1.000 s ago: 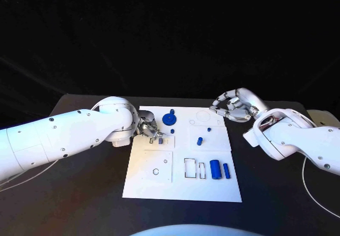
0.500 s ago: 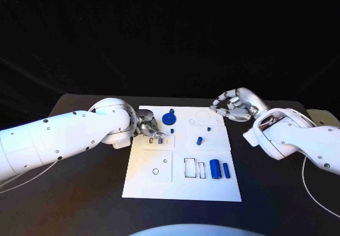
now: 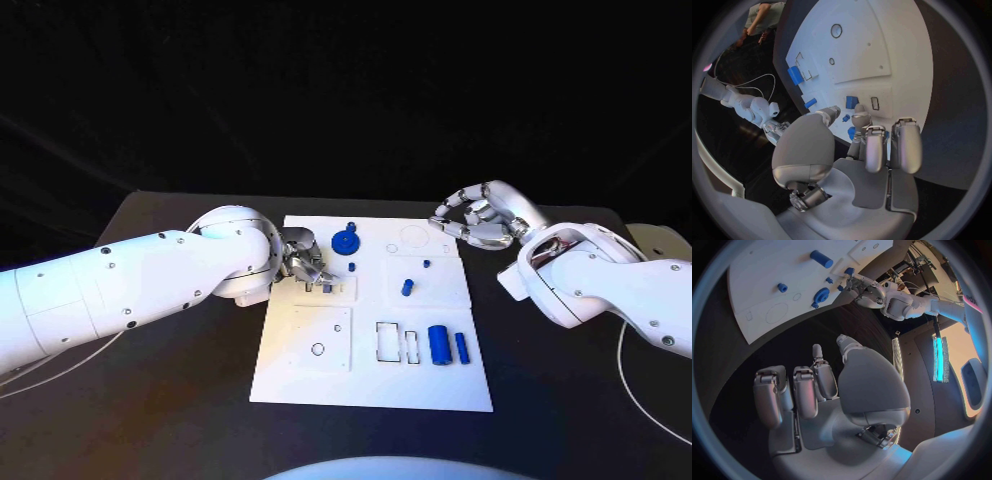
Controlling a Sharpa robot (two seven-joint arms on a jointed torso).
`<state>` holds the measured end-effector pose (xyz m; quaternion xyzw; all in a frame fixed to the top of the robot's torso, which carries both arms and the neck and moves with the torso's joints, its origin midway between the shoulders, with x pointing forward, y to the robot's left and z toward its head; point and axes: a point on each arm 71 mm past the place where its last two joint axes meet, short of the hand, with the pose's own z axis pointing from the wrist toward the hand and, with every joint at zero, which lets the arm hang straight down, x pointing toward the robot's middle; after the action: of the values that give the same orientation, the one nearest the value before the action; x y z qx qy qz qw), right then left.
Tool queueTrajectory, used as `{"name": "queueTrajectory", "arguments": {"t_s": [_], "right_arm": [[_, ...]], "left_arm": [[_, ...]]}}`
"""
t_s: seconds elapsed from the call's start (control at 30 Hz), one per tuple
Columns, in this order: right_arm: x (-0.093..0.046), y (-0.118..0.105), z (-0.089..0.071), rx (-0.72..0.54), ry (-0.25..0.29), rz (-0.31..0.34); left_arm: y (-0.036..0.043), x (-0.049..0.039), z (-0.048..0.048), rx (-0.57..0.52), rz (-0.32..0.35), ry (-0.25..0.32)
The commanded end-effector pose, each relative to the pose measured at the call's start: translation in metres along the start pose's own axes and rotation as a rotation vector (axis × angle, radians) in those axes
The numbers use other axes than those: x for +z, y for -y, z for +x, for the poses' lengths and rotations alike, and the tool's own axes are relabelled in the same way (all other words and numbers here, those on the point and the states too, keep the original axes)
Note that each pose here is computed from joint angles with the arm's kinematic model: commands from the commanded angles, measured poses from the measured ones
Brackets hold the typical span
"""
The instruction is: Assemble the parts on the task board
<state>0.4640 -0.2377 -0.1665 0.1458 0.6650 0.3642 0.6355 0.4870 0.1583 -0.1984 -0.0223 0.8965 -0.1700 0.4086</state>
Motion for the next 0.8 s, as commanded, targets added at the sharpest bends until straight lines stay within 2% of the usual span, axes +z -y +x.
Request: {"name": "queueTrajectory", "arguments": {"t_s": [0.03, 0.8], "right_arm": [[-0.0002, -0.0007, 0.0007, -0.006, -0.003, -0.010], [0.0003, -0.0013, 0.0019, -0.005, -0.008, -0.011]], "left_arm": [[0.0016, 0.0012, 0.0017, 0.033, 0.005, -0.016], [0.0045, 0.0061, 0.0050, 0.047, -0.001, -0.045]]}}
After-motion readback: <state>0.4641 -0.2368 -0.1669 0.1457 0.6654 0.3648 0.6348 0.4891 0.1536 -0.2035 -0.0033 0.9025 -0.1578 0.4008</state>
